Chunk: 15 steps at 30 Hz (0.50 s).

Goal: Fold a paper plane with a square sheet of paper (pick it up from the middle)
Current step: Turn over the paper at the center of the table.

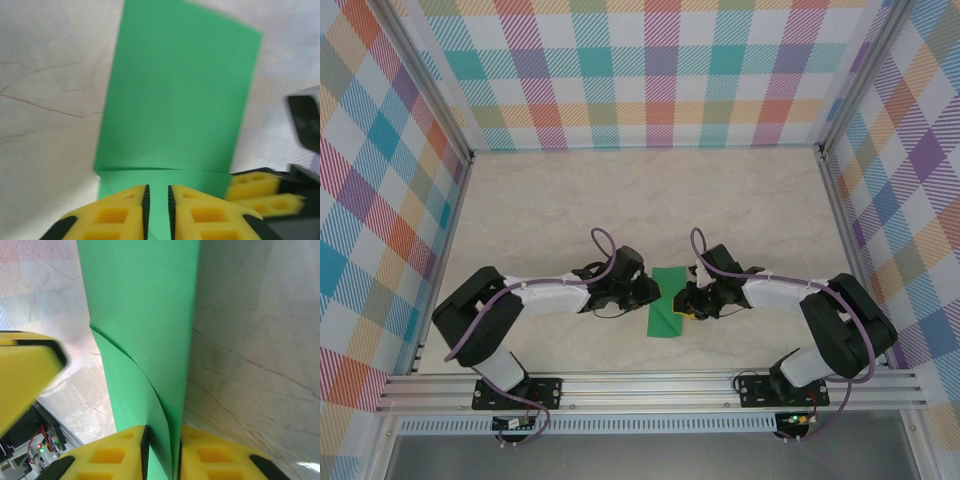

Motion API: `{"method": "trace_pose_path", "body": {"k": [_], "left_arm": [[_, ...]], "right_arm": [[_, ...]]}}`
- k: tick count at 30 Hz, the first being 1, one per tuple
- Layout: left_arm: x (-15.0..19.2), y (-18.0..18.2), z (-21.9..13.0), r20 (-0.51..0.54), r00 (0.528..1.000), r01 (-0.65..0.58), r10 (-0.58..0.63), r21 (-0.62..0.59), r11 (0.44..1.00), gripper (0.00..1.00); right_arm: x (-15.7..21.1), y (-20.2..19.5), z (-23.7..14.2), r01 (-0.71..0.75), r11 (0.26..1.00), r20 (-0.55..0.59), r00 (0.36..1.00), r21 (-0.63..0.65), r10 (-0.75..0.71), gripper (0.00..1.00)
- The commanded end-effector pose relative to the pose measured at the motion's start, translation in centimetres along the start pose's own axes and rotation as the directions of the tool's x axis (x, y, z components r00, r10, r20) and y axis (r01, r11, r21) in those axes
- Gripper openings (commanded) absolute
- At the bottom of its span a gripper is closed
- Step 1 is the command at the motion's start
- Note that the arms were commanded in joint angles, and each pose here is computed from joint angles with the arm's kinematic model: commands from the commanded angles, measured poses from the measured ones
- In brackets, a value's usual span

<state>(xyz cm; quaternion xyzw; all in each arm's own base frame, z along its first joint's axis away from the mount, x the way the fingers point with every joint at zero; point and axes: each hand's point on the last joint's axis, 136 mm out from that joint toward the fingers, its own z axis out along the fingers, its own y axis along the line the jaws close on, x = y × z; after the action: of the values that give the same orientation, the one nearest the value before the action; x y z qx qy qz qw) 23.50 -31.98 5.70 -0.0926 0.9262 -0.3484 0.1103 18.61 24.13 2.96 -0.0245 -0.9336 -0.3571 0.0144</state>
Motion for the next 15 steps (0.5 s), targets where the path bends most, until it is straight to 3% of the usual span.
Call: {"method": "trace_pose_path", "body": {"k": [1,5,9,15], "left_arm": [[-0.7,-0.3,-3.1,0.083,0.996,-0.019,0.020,-0.008,1.000,0.34],[-1.7,0.7,-6.8,0.178,0.983,-0.034,0.046,-0.069,0.997,0.42],[-2.4,1.7,-9.9,0.247,0.967,-0.040,0.064,-0.101,0.994,0.47],[-1.8,4.8,-11.9,0.252,0.967,-0.008,0.047,-0.153,0.988,0.49]], "right_arm": [[-0.6,1.6,-1.4,0.050,0.999,0.035,0.998,-0.020,-0.049,0.15],[-0.5,1.8,-2.5,0.059,0.998,0.044,0.997,0.009,-0.060,0.05],[-0.4,2.0,-4.3,0.071,0.995,0.058,0.995,0.071,-0.075,0.05],[-0.2,1.6,-10.5,0.077,0.940,0.128,0.984,0.332,-0.126,0.07]]}}
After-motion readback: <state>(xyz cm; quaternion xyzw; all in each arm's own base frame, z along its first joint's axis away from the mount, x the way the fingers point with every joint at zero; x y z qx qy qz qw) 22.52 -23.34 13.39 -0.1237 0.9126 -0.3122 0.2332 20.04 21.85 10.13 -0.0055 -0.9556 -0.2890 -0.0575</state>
